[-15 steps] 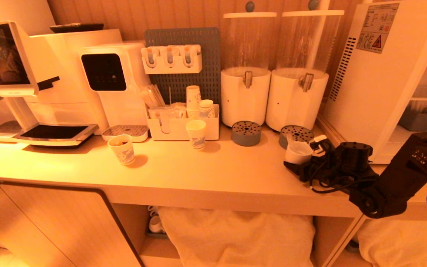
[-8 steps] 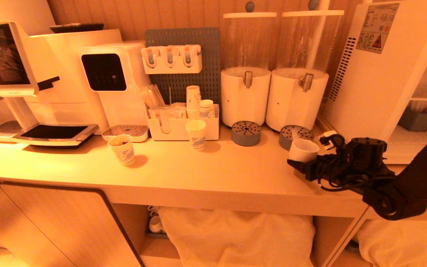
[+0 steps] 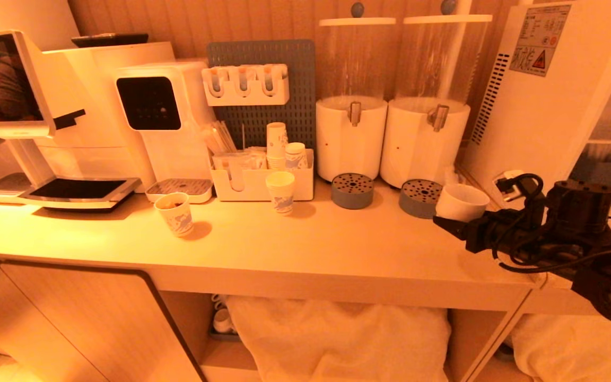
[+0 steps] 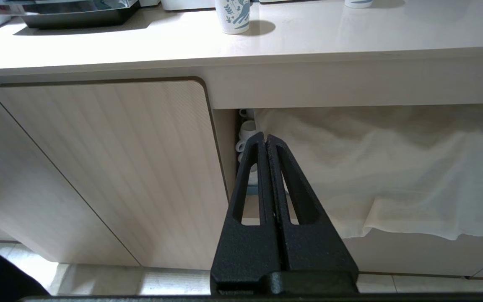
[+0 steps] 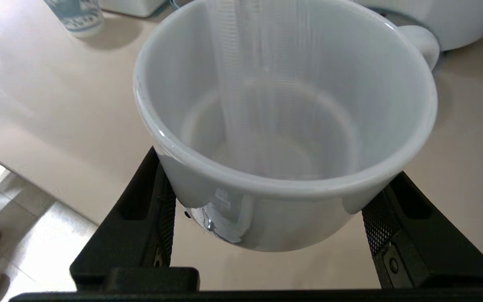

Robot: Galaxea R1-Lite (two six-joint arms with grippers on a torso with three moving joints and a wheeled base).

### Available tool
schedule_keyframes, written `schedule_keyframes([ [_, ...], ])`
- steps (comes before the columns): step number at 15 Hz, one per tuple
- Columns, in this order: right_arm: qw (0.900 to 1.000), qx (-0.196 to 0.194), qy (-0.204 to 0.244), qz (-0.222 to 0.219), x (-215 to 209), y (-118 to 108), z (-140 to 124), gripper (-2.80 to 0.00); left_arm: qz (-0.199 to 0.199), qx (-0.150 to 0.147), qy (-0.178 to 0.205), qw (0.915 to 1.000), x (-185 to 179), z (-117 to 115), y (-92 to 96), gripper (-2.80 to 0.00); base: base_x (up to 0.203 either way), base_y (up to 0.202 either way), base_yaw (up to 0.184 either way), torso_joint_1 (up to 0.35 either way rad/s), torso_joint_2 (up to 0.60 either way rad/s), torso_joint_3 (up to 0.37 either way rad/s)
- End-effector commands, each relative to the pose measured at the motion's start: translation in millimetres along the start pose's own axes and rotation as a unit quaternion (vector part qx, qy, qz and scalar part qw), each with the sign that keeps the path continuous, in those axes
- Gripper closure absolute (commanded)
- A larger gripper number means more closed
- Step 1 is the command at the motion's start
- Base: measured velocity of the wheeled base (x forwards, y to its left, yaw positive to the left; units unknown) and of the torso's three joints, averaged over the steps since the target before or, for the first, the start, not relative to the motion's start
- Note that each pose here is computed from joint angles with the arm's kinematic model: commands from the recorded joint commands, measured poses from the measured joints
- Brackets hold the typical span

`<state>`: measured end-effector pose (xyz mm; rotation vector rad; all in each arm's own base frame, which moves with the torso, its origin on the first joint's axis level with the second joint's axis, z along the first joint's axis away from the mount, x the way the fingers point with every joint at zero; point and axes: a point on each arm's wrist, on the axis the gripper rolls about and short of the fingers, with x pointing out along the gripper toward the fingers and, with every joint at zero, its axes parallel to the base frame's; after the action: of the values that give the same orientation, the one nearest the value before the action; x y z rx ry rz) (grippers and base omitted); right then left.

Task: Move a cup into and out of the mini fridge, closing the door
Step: Put the ceramic cup in the freezer

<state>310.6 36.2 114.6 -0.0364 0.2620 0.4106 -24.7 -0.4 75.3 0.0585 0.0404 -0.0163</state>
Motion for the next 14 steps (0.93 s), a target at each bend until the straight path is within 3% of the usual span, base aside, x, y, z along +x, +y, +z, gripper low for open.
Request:
schedule_keyframes([
  [1, 1.0, -0.006, -0.022, -0.002, -16, 4, 11, 0.0, 0.0, -0.001, 0.0, 1.0, 0, 0, 0.0, 0.0, 0.0, 0.0, 0.0, 0.0, 0.0, 0.0],
  [6, 0.998, -0.018, -0.058, -0.007, -62, 17, 33, 0.0, 0.0, -0.002, 0.0, 1.0, 0, 0, 0.0, 0.0, 0.0, 0.0, 0.0, 0.0, 0.0, 0.0],
  [11, 0.992, -0.031, -0.112, -0.042, -165, 43, 70, 0.0, 0.002, -0.007, 0.0, 1.0, 0, 0, 0.1, 0.0, 0.0, 0.0, 0.0, 0.0, 0.0, 0.0],
  [14, 0.989, -0.03, -0.121, -0.079, -227, 63, 65, 0.0, 0.002, -0.01, -0.002, 0.9999, 0, 0, 0.1, 0.0, 0.0, 0.0, 0.0, 0.0, 0.0, 0.0],
])
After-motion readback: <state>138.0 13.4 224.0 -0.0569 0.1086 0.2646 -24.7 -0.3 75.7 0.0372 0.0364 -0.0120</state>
